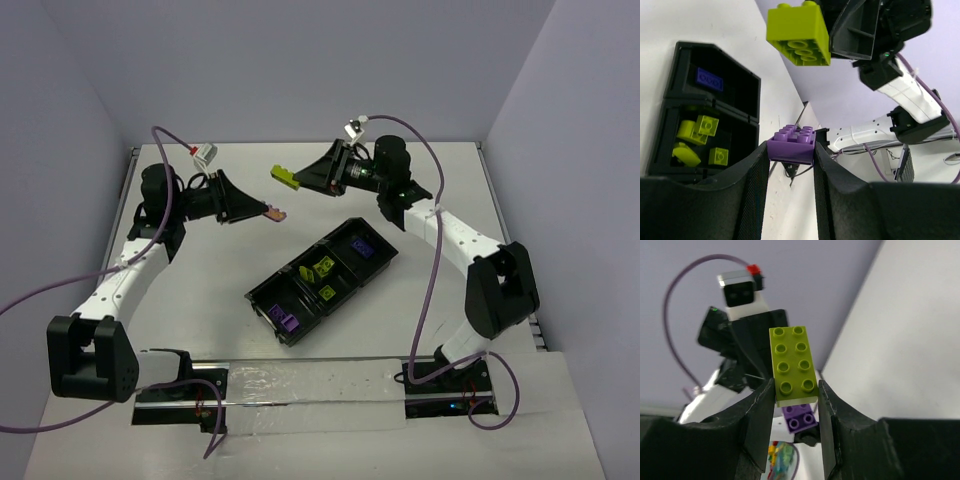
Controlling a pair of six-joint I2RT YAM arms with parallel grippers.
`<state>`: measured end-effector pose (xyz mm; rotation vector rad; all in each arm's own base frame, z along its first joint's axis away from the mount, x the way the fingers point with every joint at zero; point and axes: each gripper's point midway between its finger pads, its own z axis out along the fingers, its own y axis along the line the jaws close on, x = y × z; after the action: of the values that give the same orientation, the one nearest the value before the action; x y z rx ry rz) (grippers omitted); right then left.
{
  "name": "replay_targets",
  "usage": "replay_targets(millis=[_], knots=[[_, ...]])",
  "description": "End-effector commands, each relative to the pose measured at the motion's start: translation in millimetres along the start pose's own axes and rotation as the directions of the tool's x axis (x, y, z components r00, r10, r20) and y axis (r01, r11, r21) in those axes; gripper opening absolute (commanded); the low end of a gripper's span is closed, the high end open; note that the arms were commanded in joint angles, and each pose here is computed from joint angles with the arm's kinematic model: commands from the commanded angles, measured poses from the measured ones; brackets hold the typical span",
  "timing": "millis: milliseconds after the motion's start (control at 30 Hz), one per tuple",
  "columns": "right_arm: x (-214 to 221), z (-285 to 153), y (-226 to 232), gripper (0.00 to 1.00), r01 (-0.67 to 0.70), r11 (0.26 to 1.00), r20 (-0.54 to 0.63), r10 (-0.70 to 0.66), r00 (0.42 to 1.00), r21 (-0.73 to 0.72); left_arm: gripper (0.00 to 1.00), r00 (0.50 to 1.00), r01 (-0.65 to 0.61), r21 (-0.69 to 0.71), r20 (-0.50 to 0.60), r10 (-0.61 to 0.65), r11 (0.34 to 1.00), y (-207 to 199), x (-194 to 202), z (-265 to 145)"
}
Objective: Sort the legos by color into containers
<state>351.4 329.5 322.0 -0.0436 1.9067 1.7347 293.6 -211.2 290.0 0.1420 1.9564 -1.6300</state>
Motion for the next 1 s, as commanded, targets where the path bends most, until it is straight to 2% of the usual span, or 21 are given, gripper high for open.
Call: replay_targets(millis=[0, 33, 133, 267, 333, 533, 700, 733, 800, 867, 933, 967], knots=[[-2.8, -39.6, -26.7, 0.00, 0.203, 0.936, 0.047, -0.226, 0.973, 0.288, 0.00, 0.999, -0.042, -0.119, -0.023, 0.040, 0.992, 7.8, 8.6, -9.0], [0.9, -53.1, -49.4, 0.00, 0.222, 0.891, 0.032, -0.255, 0.966, 0.395, 0.00, 0.999, -0.037, -0.153, -0.025, 0.033, 0.987, 11.3, 12.2, -12.1], [19.5, -84.3, -78.8, 0.00, 0.248, 0.812, -0.009, -0.287, 0.958, 0.528, 0.00, 0.999, -0.001, -0.257, -0.039, -0.010, 0.966, 26.9, 32.3, -23.9], [43.9, -113.1, -106.2, 0.00, 0.300, 0.716, -0.077, -0.327, 0.942, 0.630, 0.00, 0.997, 0.046, -0.333, -0.039, -0.062, 0.942, 39.4, 53.3, -34.5], [66.4, -120.2, -120.0, 0.00, 0.344, 0.673, -0.154, -0.328, 0.932, 0.655, 0.00, 0.996, 0.065, -0.368, -0.038, -0.085, 0.927, 45.9, 64.0, -36.7], [113.0, -118.1, -132.9, 0.03, 0.432, 0.656, -0.295, -0.315, 0.902, 0.619, 0.00, 0.986, 0.103, -0.433, -0.076, -0.150, 0.895, 61.0, 100.3, -31.4], [125.9, -105.5, -129.6, 0.08, 0.466, 0.665, -0.339, -0.322, 0.884, 0.584, 0.00, 0.982, 0.106, -0.460, -0.092, -0.166, 0.882, 66.5, 113.8, -29.1], [126.4, -104.1, -129.7, 0.15, 0.466, 0.667, -0.341, -0.320, 0.884, 0.582, 0.00, 0.983, 0.103, -0.460, -0.091, -0.162, 0.882, 66.2, 114.0, -29.2], [125.1, -102.0, -129.4, 0.56, 0.464, 0.663, -0.342, -0.316, 0.885, 0.588, 0.00, 0.983, 0.100, -0.457, -0.093, -0.159, 0.884, 64.5, 115.0, -29.3], [122.5, -102.0, -129.9, 0.81, 0.463, 0.650, -0.338, -0.318, 0.886, 0.602, 0.00, 0.983, 0.099, -0.456, -0.094, -0.159, 0.884, 64.0, 115.3, -29.7], [116.3, -104.4, -128.9, 0.98, 0.461, 0.631, -0.325, -0.326, 0.888, 0.625, 0.00, 0.982, 0.098, -0.457, -0.099, -0.160, 0.884, 64.1, 116.7, -29.6], [112.5, -105.6, -126.7, 0.99, 0.455, 0.623, -0.314, -0.329, 0.891, 0.636, 0.00, 0.982, 0.097, -0.460, -0.102, -0.161, 0.883, 64.6, 117.6, -29.5]])
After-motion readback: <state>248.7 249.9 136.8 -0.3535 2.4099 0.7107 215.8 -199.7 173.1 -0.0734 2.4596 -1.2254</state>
